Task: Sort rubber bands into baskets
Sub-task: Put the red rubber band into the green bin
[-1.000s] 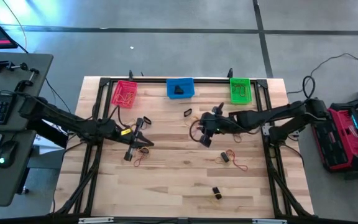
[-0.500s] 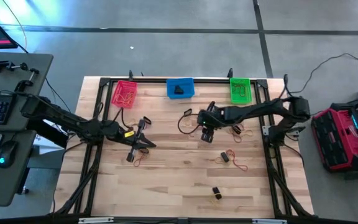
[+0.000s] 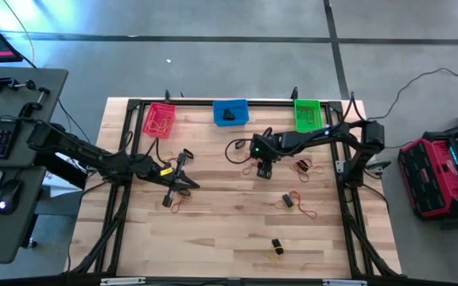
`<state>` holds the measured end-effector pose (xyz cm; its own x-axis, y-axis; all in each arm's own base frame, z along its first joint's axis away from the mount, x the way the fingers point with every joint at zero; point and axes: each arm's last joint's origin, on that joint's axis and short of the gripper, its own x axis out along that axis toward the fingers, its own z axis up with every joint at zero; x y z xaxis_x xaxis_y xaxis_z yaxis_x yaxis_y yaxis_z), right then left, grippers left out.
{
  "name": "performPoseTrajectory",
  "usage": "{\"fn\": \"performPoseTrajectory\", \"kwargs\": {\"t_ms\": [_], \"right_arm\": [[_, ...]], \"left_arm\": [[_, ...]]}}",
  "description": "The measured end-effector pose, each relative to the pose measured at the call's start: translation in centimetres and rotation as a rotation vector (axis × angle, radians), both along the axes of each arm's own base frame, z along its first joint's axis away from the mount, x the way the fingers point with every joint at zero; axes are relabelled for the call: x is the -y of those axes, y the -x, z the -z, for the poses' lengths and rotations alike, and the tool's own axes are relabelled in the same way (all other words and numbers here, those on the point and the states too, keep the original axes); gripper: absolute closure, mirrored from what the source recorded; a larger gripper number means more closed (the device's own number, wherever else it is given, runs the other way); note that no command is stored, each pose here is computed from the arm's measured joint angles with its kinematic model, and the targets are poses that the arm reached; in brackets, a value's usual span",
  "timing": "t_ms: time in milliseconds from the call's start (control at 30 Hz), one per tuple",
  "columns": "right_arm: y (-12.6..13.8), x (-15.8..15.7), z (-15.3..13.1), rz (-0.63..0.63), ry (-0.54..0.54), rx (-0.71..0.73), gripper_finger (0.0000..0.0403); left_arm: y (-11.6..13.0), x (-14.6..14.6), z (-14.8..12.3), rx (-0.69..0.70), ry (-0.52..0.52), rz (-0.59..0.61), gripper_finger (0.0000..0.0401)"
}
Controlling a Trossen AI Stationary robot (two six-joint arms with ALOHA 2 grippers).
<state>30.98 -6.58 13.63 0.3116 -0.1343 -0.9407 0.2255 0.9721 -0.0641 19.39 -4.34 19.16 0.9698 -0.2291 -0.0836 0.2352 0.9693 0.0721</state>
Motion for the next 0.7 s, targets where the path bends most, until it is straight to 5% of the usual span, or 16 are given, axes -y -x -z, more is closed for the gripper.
{"fn": "performPoseTrajectory", "kwargs": {"t_ms": [167,433,700], "right_arm": [[-0.11,0.01,0.34,0.018,-0.013,-0.005,0.023],[-0.14,-0.12,0.42,0.003,-0.034,-0.005,0.0387],[-0.01,-0.63,-0.34,0.004,0.006,-0.07,0.0397]], "left_arm": [[0.0,0.0,0.04,-0.004,0.0,0.0,0.0401],[0.0,0.0,0.03,-0.005,0.007,-0.001,0.0401],[0.01,0.0,0.05,-0.01,0.018,-0.002,0.0401]]}}
